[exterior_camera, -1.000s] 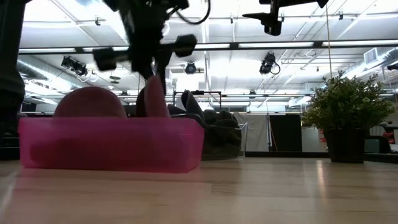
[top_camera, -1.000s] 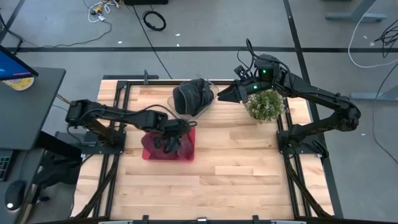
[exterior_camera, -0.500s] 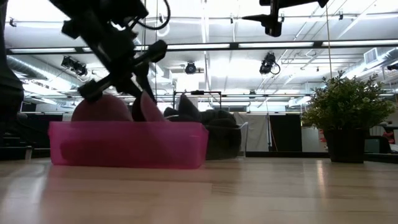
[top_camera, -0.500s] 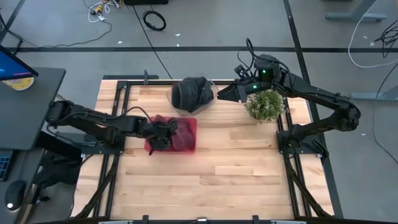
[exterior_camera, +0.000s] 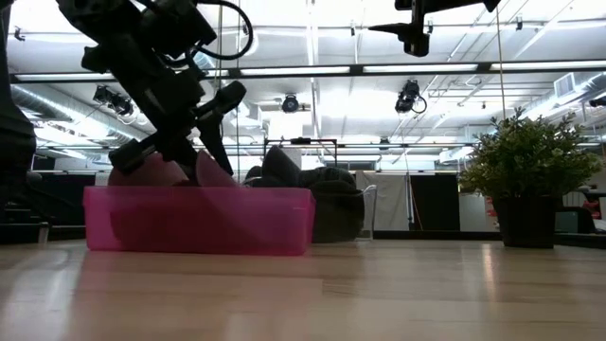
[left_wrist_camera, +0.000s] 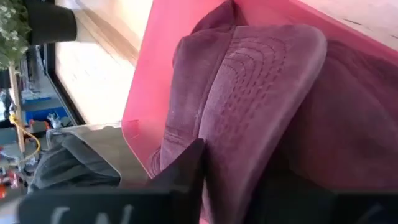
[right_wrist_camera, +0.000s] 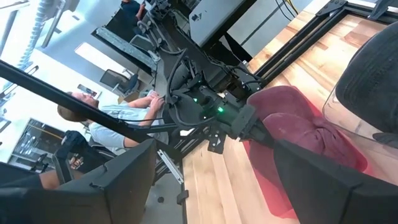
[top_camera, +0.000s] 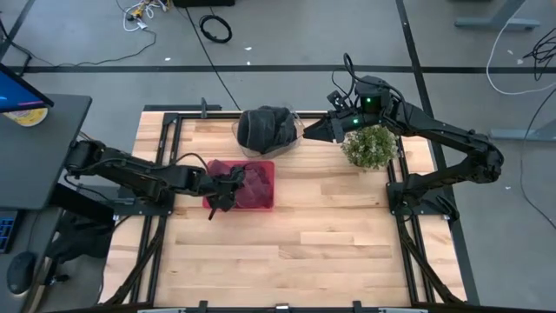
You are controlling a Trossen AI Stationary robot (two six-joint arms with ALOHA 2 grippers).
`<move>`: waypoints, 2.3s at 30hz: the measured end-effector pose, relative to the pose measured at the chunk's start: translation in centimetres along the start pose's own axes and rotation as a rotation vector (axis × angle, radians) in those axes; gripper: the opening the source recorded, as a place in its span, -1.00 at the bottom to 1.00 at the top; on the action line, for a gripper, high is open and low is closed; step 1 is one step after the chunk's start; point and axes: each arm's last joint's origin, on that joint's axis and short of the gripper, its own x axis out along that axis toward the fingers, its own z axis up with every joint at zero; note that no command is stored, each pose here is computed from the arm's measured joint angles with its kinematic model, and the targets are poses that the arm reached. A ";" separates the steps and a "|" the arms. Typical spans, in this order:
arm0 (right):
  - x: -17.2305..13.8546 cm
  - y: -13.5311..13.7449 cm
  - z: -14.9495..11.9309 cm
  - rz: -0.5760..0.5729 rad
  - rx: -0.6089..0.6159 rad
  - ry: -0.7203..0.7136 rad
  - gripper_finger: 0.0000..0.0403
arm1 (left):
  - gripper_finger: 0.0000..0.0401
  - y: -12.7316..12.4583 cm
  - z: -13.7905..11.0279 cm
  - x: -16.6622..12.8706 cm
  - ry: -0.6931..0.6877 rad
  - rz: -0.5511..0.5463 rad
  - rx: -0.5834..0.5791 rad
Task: Pick & Place hat
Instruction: Put the red cap into the red bin, then return to Home Position
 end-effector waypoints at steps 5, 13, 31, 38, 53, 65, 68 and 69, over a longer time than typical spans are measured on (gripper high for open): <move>0.0 0.0 0.0 0.000 0.000 0.000 0.61 | -0.34 0.5 0.3 -0.4 0.056 0.036 -0.070; 0.0 0.0 0.0 0.005 -0.003 0.005 0.61 | 0.06 3.1 1.2 -2.0 0.106 0.108 -0.152; 0.0 -0.2 -0.4 0.008 -0.028 0.054 0.61 | 0.16 9.5 1.3 -9.9 0.241 0.061 -0.488; -0.2 -1.3 -1.9 -0.101 0.134 0.192 0.61 | 0.08 13.8 1.5 -13.4 0.064 0.242 -1.047; 0.1 -0.8 -5.0 -0.118 0.005 0.434 -0.83 | -0.84 14.4 2.1 -13.5 -0.074 0.135 -1.202; -0.6 -1.5 -6.3 -0.281 -0.066 0.521 -0.97 | -0.99 14.2 3.1 -11.7 -0.417 0.221 -1.268; -0.6 -1.6 -6.3 -0.314 -0.079 0.516 -0.94 | -0.99 13.0 2.9 -10.4 -0.498 0.252 -1.315; -0.6 -1.6 -6.3 -0.322 -0.080 0.515 -0.94 | -0.99 12.3 2.6 -10.2 -0.516 0.259 -1.331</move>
